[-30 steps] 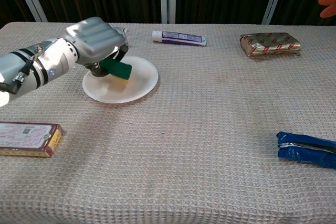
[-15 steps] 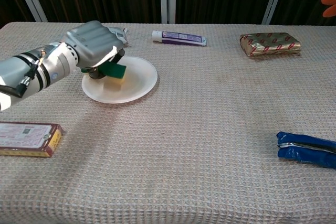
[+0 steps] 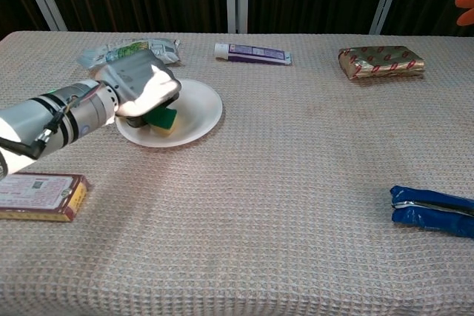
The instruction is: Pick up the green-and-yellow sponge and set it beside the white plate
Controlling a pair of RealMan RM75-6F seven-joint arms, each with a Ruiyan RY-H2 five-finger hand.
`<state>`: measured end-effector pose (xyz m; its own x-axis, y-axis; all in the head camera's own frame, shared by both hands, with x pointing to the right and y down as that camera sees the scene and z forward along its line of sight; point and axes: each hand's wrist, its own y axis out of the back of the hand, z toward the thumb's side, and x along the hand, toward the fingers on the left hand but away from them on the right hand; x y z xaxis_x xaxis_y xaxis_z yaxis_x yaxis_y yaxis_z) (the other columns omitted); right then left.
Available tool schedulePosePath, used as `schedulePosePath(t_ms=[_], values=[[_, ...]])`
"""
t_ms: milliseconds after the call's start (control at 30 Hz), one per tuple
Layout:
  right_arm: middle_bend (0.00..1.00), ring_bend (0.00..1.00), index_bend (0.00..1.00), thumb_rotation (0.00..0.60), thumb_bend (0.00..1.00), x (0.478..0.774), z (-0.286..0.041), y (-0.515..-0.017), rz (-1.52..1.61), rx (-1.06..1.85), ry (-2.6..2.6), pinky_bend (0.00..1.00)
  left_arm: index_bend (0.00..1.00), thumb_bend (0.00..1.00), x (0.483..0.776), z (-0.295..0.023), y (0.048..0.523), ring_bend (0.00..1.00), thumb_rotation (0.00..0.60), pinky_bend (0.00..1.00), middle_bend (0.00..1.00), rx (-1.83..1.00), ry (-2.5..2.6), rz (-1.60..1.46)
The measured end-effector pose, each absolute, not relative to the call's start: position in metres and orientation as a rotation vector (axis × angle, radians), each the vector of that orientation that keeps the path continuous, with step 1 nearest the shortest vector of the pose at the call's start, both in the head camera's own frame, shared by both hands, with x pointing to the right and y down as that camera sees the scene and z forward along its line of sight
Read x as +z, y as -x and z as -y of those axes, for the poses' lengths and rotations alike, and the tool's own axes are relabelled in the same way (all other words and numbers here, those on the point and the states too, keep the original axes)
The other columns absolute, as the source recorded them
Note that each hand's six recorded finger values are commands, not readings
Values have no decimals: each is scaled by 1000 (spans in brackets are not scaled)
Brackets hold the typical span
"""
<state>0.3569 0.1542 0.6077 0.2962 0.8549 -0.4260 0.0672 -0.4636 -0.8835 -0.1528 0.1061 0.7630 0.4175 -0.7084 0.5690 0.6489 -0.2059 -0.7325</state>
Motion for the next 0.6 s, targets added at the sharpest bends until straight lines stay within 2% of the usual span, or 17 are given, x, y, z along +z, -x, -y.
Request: schedulePosePath(t_ms=[133,400,600], values=[[137,0,1,600,231,606,-154,-358,842,1247,1766,0,593,353,761,-103,150,418,600,384,498,-1235,1278,-80],[137,0,1,600,230,605,-155,-361,852,1244,1765,0,571,351,733,-90,170,401,600,381,492,-1287,1404,-320],[136,0,1,600,231,606,-156,-360,851,1237,1775,0,431,336,725,-81,224,346,600,350,423,-1415,1506,-523]])
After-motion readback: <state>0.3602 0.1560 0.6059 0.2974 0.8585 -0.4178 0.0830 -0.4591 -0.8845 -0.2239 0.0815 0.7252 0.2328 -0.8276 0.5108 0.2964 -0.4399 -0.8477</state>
